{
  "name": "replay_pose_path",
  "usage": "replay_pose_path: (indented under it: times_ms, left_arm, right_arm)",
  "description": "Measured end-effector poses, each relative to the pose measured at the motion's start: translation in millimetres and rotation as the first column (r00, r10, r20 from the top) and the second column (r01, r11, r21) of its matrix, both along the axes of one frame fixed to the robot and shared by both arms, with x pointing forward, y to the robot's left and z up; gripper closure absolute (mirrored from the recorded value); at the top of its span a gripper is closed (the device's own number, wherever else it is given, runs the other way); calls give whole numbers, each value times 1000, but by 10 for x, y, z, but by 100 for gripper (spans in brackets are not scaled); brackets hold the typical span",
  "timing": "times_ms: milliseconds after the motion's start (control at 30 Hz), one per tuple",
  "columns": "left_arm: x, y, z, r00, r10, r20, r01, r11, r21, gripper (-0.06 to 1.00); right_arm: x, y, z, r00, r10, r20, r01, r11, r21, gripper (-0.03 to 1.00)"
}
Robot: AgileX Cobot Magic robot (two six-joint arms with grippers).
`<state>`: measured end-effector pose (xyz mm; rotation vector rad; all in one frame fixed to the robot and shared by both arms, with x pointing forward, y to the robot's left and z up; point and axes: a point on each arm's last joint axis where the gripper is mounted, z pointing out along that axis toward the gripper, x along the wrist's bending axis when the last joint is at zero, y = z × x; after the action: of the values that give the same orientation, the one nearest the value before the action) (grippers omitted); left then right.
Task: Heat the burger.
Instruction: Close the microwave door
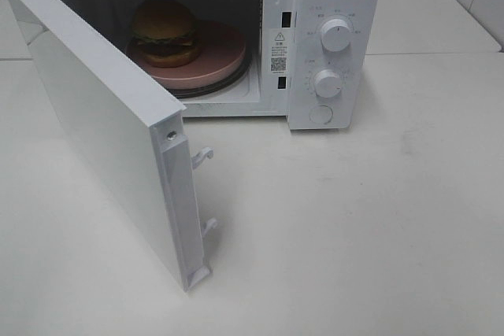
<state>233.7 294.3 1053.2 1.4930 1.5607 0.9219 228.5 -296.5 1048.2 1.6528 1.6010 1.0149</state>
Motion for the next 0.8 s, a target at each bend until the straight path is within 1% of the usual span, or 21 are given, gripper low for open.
replay_pose_path:
  times_ms: [800]
  left_arm:
    - [0, 0, 0, 1000, 0, 0, 0, 1000, 0, 2]
  right_arm:
    - [1, 0, 2, 1000, 0, 2, 0, 1000, 0, 24]
